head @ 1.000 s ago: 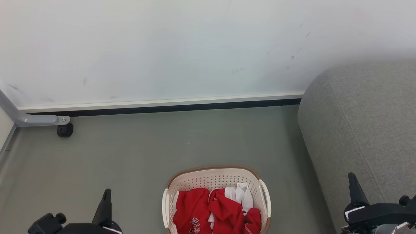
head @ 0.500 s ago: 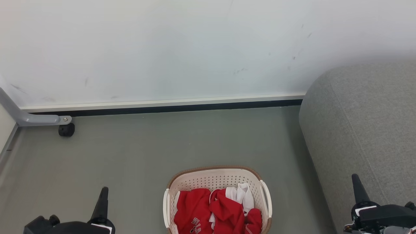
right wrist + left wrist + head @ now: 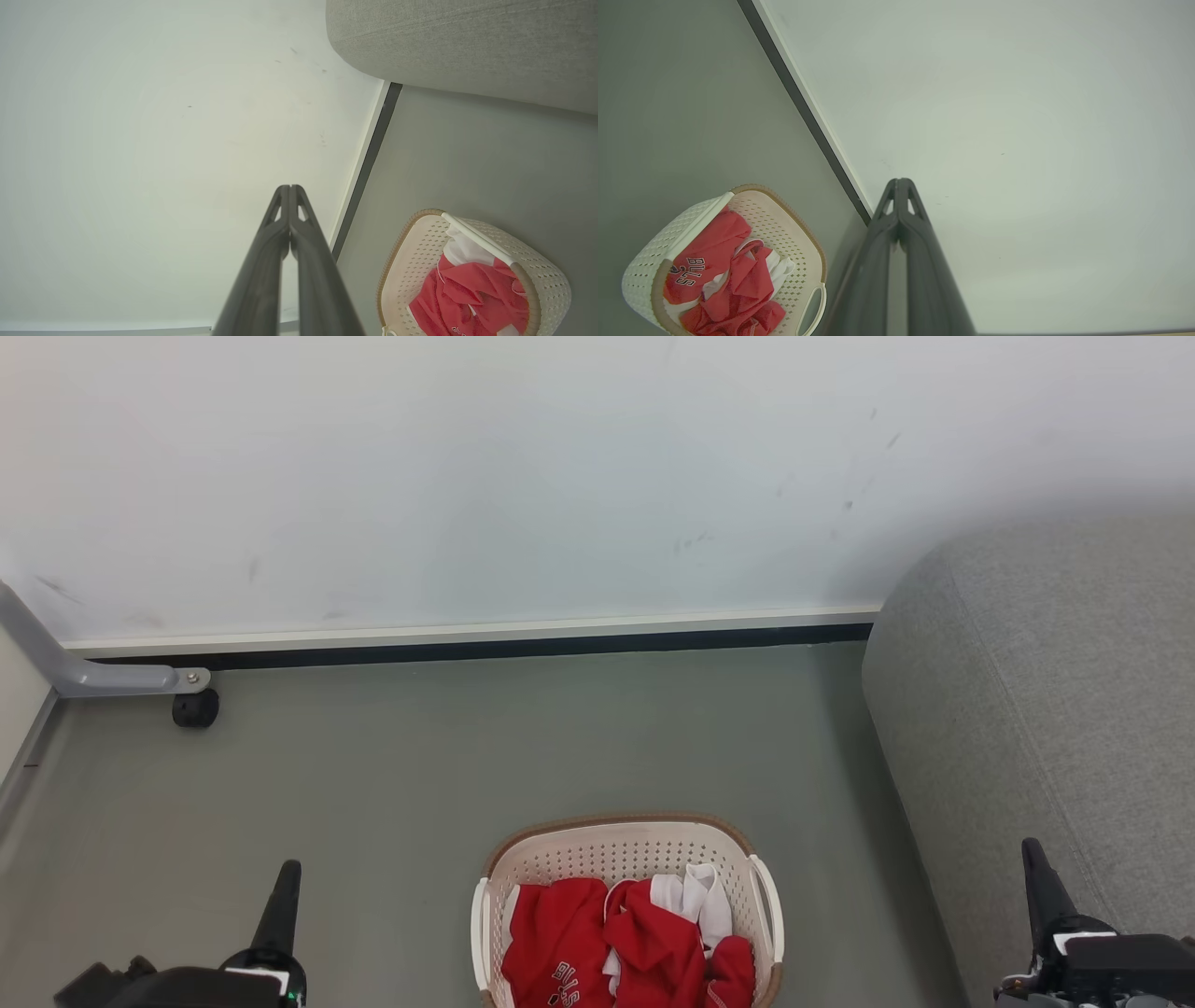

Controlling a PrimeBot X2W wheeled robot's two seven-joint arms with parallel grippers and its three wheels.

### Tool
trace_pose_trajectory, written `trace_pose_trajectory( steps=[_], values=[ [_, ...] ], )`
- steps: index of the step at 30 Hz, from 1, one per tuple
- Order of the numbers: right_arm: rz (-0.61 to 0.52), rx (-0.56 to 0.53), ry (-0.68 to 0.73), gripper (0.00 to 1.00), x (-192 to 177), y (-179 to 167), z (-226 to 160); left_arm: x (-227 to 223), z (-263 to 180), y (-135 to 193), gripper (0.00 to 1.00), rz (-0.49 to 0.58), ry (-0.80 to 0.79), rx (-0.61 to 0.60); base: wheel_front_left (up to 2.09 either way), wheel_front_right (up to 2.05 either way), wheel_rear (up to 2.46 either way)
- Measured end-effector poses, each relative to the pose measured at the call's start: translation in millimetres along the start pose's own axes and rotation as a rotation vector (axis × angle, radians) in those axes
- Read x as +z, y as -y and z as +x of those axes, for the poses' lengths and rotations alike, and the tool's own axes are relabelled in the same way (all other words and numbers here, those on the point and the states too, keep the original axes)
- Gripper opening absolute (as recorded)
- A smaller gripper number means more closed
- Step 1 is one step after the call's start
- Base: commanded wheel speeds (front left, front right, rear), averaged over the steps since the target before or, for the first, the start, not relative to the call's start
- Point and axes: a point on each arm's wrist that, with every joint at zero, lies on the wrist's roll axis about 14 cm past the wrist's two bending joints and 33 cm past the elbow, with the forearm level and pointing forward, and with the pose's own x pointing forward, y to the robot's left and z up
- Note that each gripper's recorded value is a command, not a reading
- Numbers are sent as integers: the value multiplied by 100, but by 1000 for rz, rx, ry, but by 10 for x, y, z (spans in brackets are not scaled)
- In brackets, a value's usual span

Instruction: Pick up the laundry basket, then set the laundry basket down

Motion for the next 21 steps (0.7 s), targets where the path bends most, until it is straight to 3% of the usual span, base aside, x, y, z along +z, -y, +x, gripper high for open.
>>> trace_pose_trajectory(
  steps=[14, 21],
  values=[
    [205, 41, 18, 0, 54, -38, -4, 101, 41, 89, 0, -189, 22, -55, 0, 0, 0],
    [214, 43, 19, 0, 57, -39, -5, 112, 44, 105, 0, -210, 27, -65, 0, 0, 0]
  ],
)
